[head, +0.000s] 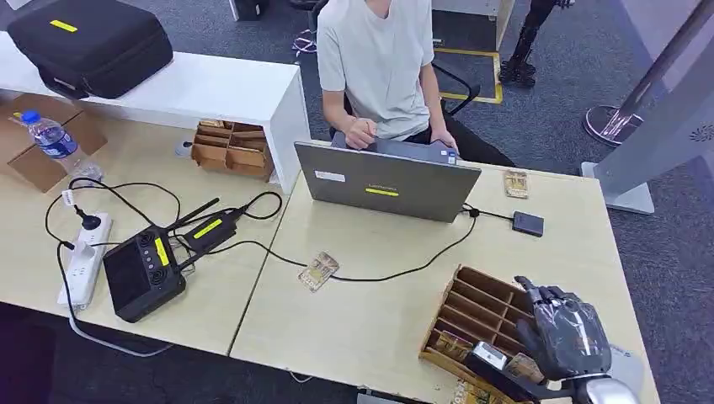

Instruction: Pass the card to the sensor for recognition and then transmit it.

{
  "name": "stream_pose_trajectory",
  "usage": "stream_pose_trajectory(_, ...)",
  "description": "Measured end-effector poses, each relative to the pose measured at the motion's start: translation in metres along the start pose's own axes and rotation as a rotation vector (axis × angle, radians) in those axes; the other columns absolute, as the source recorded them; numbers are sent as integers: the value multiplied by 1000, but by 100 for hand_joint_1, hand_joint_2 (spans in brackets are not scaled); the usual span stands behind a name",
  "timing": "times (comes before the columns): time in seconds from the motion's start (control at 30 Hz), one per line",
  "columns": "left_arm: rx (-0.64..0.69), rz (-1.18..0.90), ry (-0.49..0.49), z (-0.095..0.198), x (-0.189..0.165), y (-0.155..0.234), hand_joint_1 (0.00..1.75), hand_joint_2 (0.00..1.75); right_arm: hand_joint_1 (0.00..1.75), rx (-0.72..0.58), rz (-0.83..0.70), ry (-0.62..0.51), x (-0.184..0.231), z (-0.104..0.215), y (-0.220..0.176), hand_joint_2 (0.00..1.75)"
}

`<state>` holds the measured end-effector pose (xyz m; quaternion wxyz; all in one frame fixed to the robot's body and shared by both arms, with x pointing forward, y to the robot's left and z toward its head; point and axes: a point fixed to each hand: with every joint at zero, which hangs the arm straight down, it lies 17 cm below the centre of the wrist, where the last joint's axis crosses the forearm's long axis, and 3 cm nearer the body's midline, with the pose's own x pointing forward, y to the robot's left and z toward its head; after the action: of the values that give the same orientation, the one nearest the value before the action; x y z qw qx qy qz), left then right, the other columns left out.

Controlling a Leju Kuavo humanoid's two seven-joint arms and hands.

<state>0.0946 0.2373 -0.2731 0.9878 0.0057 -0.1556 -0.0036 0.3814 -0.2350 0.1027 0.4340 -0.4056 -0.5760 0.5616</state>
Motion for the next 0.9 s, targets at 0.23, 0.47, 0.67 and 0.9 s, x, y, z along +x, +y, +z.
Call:
stream_pose_trajectory(0.23, 0, 0, 0, 0, 0, 0, 0, 175, 0, -2, -4, 1, 1, 0, 0, 175)
stream_pose_trajectory(0.47, 0, 0, 0, 0, 0, 0, 0, 175, 0, -2, -1, 2, 1, -1, 0, 175)
stream_pose_trajectory(0.67, 0, -1, 0, 0, 0, 0, 0, 175, 0, -3, 1, 4, 1, -1, -1, 175)
stream_pose_trajectory(0.9, 1, -1, 0, 0, 0, 0, 0, 175, 0, -2, 34, 39, -7, -1, -1, 175)
